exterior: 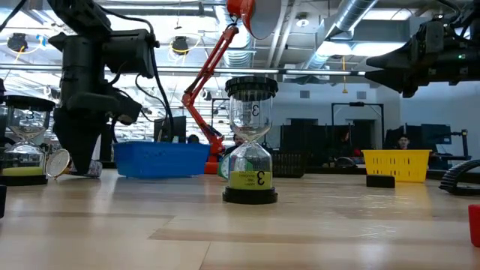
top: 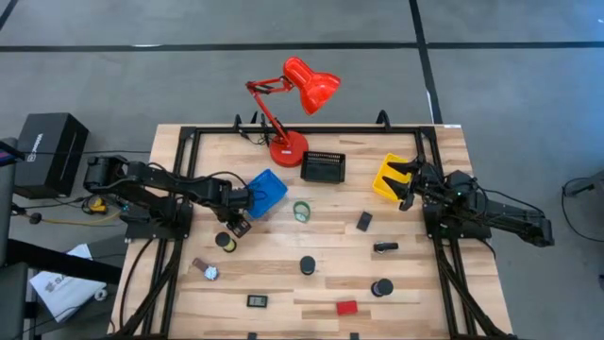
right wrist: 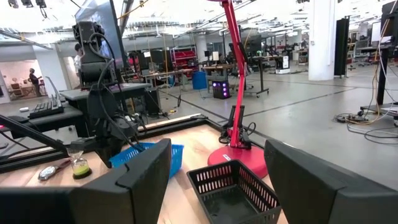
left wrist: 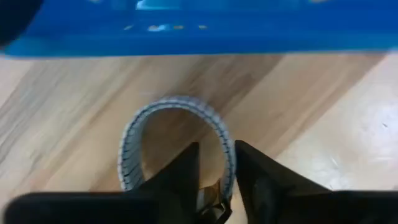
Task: Pick & Place Office items
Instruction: Put the white watch into the blue bin
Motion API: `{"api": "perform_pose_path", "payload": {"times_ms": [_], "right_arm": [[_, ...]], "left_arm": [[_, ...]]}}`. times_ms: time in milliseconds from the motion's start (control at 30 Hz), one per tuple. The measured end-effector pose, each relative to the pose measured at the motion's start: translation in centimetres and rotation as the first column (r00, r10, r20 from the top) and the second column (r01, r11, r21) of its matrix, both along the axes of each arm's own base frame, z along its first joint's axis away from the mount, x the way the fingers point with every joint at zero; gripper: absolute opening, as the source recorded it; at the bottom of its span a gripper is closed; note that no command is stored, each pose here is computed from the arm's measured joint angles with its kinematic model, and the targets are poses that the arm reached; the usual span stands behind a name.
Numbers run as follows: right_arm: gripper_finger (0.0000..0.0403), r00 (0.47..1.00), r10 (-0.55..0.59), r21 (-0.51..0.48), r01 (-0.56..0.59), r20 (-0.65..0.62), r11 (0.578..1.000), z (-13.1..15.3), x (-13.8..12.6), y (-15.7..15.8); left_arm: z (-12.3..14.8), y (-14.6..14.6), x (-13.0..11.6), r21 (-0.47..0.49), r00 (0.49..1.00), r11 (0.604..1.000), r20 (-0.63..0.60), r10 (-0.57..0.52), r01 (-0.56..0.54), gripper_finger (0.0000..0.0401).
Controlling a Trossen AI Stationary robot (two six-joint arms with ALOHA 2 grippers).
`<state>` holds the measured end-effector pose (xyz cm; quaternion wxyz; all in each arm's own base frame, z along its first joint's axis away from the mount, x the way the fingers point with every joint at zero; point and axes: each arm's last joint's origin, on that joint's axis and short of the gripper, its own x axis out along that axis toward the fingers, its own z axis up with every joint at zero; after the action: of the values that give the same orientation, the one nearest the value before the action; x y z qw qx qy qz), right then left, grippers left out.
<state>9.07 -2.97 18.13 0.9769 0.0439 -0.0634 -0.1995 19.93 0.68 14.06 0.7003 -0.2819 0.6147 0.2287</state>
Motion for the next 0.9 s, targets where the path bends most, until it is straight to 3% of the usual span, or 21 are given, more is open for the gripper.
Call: {"api": "perform_pose_path", "payload": {"times_ms": [167,333,500,733,900], "right_arm": [[0.0249,1.0,0.0,0.0,0.0,0.0,1.0,0.0,0.0,0.0],[0.0249,1.0,0.0,0.0,0.0,0.0,1.0,0.0,0.0,0.0],[0.0249,1.0,0.0,0.0,0.0,0.0,1.0,0.0,0.0,0.0],[0.0249,1.0,0.003,0.028,-0.004,0.012,1.0,0.0,0.0,0.0],[0.0249,1.0,0.004,0.031,-0.004,0.014,1.0,0.0,0.0,0.0]], "left_arm": [[0.2,0.0,0.1,0.014,0.999,0.999,0.018,-0.046,0.046,0.0012],[1.9,-0.2,0.5,0.123,0.991,0.988,0.086,-0.104,0.093,0.0012],[5.6,-0.8,0.5,0.236,0.961,0.969,0.244,-0.132,0.073,0.0007],[9.4,-1.3,-0.8,0.407,0.903,0.913,0.402,-0.153,-0.026,0.0007],[10.2,-0.9,-0.5,0.541,0.877,0.829,0.456,-0.15,-0.14,0.0007]]}}
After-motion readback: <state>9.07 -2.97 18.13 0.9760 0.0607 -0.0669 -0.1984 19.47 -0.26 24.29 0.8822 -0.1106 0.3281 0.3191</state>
